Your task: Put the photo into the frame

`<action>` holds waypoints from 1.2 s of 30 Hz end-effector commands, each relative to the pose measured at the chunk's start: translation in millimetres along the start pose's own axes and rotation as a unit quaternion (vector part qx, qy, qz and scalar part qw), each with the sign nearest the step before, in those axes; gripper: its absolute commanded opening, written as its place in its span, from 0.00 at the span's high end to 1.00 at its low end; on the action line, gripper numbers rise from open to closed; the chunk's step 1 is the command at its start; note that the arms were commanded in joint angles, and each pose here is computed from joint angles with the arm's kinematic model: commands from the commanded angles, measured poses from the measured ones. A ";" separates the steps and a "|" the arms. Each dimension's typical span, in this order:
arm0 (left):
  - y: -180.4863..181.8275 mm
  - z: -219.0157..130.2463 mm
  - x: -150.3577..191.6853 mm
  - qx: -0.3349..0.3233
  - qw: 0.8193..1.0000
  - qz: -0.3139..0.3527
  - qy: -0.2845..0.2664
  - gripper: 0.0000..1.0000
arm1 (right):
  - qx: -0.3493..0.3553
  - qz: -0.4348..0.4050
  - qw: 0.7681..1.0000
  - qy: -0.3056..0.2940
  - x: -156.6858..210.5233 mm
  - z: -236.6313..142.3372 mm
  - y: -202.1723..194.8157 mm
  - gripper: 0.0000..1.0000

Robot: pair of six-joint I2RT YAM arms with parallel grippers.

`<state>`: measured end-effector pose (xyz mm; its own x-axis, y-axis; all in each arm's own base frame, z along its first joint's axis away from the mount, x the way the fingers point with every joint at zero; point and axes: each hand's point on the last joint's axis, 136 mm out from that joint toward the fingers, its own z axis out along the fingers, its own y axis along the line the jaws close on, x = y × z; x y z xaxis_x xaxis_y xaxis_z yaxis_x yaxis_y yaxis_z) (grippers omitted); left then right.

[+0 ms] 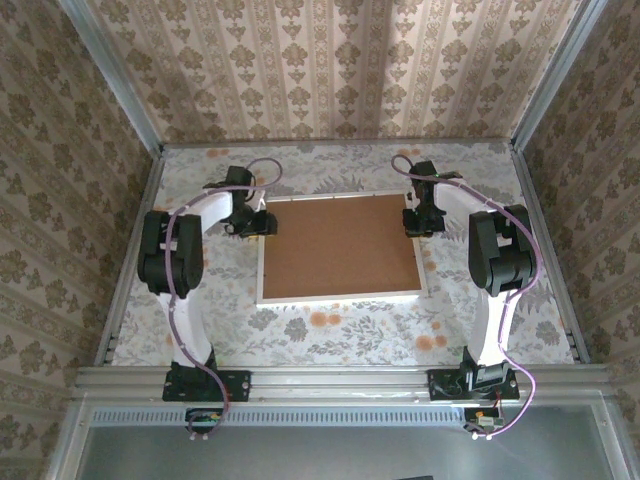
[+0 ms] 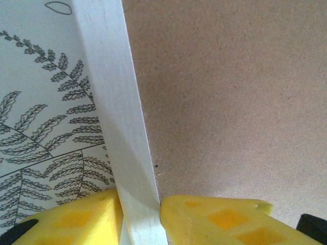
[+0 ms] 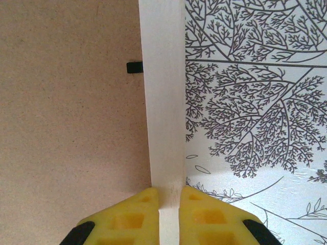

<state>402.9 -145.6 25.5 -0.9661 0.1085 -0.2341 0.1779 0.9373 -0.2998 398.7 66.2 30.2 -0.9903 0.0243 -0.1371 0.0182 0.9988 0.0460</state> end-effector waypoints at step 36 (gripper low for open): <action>-64.7 30.1 25.1 0.095 0.992 -0.050 0.063 0.45 | -0.036 -0.018 0.998 0.050 24.1 20.1 26.3 0.86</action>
<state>404.3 -154.6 23.3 -0.9786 0.0696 -0.1936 0.1111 0.9709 -0.2121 396.9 62.5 29.8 -0.9910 0.0246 -0.1312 0.0215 0.9994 0.0254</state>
